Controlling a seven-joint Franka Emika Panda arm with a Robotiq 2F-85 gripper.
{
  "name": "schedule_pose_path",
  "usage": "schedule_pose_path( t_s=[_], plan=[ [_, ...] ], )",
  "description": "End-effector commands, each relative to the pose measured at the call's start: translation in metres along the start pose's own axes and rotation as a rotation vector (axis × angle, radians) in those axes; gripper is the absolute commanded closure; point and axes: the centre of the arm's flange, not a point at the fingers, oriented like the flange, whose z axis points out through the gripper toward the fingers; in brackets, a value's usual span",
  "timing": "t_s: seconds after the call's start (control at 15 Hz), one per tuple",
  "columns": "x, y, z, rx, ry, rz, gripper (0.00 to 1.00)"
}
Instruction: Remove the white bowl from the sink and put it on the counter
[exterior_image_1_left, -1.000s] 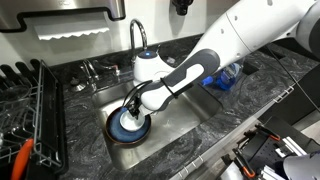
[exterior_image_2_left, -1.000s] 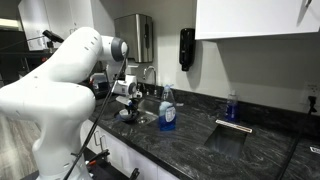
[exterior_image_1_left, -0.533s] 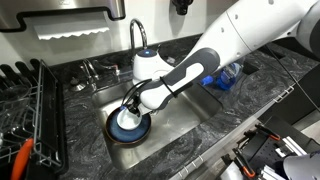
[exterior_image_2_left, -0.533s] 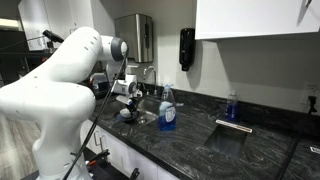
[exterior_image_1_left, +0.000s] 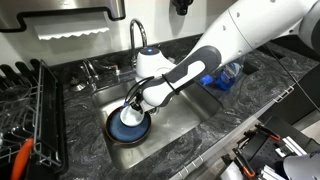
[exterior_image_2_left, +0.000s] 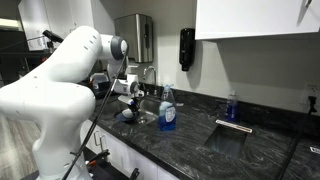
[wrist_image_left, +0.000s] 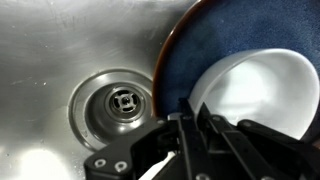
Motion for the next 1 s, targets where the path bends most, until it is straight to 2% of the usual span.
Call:
schedule_pose_path(
  t_s=[0.0,0.47,0.93],
  plan=[
    [-0.015,0.021,-0.023,0.011,0.004,0.027,0.98],
    [-0.019,0.012,-0.070,0.043,0.038,-0.004,0.98],
    [-0.024,-0.043,-0.128,0.124,0.084,-0.146,0.98]
  ],
)
